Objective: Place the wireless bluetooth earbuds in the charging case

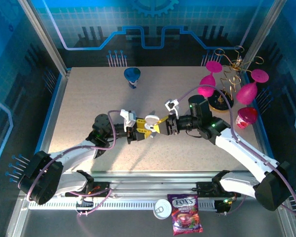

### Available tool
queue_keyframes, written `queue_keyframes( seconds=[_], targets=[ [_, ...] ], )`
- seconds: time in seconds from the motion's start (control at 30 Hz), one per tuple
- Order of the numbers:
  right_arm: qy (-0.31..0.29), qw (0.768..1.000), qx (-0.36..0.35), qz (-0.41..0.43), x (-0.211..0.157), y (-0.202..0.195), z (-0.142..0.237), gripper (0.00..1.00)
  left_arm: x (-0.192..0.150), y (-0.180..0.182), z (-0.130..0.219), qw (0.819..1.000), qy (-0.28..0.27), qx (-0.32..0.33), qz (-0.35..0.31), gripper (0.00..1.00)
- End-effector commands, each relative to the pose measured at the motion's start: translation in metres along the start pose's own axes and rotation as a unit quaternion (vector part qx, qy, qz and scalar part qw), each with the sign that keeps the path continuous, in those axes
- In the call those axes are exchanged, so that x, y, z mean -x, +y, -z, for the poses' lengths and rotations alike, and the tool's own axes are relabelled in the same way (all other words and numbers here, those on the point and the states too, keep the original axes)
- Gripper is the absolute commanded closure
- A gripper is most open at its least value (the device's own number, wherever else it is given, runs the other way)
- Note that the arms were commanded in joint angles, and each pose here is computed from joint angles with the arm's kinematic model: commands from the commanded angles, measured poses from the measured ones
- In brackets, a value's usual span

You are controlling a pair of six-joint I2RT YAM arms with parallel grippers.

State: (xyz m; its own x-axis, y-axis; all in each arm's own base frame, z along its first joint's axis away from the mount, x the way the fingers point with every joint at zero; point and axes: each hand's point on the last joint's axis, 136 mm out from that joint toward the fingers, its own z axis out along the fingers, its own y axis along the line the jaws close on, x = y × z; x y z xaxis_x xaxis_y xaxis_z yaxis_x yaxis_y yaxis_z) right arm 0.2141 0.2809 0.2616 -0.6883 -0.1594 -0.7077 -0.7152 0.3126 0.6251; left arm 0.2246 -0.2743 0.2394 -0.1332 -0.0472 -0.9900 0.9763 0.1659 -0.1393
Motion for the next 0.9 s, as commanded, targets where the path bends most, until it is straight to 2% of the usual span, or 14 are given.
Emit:
queue_keyframes(
  seconds=[0.0,0.37,0.47,0.63,0.8,0.87],
  targets=[
    [-0.016,1.000,-0.022,0.005,0.011,-0.002,0.006,0.53,0.015,-0.011,0.000,0.999,-0.021,-0.027,-0.037,0.73],
    [-0.044,0.998,-0.023,0.035,0.015,0.006,0.026,0.32,0.013,-0.008,0.000,0.999,-0.021,-0.017,-0.044,0.72],
    [-0.064,0.996,-0.034,0.046,0.020,0.007,0.034,0.31,0.014,-0.007,0.001,0.999,-0.021,-0.015,-0.046,0.73],
    [-0.101,0.992,-0.075,0.007,0.017,-0.025,0.045,0.30,0.018,-0.006,0.006,0.998,-0.027,-0.002,-0.055,0.73],
    [-0.113,0.991,-0.073,-0.005,0.017,-0.033,0.049,0.29,0.019,-0.007,0.010,0.998,-0.024,0.002,-0.053,0.73],
    [-0.102,0.993,-0.052,0.014,0.012,-0.026,0.044,0.25,0.018,-0.007,0.010,0.999,-0.023,0.002,-0.049,0.73]
  ],
)
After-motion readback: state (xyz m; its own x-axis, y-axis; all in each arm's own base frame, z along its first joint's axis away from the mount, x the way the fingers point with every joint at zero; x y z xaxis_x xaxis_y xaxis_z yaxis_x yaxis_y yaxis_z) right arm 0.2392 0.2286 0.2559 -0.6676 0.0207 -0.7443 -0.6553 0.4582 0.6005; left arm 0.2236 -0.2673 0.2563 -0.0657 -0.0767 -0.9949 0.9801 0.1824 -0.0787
